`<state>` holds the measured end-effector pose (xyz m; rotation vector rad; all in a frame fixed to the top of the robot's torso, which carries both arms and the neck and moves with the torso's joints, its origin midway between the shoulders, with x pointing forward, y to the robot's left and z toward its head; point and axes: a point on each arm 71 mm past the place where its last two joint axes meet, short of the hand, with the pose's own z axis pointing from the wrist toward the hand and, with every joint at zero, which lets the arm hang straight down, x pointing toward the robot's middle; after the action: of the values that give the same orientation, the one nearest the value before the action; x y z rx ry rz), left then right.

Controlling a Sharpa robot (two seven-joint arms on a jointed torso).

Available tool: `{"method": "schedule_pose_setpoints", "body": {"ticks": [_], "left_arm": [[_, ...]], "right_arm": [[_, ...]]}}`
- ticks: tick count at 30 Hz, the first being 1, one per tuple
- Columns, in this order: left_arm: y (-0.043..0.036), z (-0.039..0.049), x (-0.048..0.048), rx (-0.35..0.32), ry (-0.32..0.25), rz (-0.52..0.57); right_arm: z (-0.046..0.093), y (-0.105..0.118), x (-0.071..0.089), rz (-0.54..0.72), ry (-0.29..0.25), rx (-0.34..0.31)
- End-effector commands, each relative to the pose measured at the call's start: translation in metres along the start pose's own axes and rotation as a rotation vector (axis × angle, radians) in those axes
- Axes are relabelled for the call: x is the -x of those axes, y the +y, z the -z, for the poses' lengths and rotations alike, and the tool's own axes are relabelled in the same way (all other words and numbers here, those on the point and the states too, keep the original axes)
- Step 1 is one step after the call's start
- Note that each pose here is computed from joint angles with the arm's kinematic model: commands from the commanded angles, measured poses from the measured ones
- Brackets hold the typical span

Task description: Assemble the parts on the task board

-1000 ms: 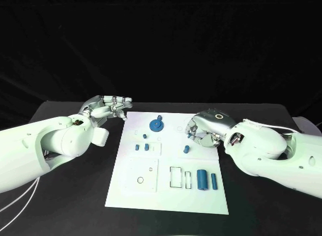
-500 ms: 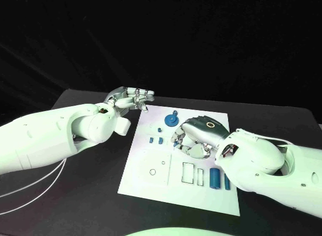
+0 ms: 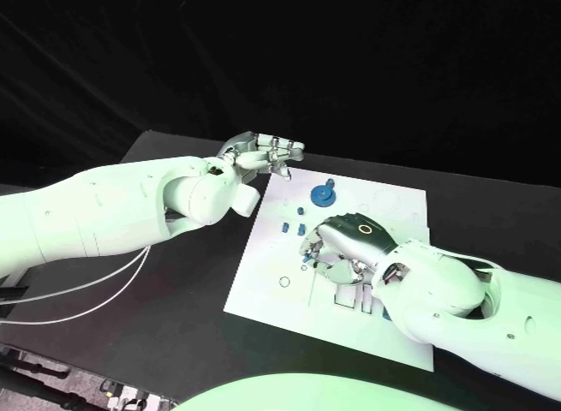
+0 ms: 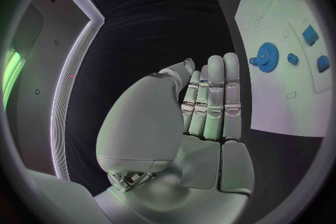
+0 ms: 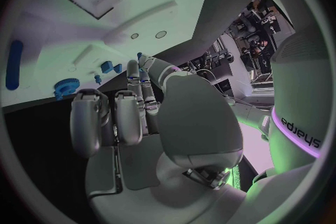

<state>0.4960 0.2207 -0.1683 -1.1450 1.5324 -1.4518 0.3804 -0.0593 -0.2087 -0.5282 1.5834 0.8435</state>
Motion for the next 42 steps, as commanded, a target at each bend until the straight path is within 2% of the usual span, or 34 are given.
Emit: {"method": "schedule_pose_setpoints", "body": {"ticks": [1, 21, 42], "left_arm": [[-0.0006, -0.0007, -0.0033, -0.004, 0.026, 0.005], [-0.0005, -0.0013, -0.0047, -0.003, 0.036, -0.001], [0.0002, -0.0013, -0.0043, 0.006, 0.041, 0.0]], "right_arm": [[-0.002, 0.002, -0.003, 0.025, -0.013, 0.016], [-0.003, -0.002, -0.017, 0.051, 0.011, 0.003], [-0.005, -0.007, -0.02, 0.061, 0.033, -0.007]]}}
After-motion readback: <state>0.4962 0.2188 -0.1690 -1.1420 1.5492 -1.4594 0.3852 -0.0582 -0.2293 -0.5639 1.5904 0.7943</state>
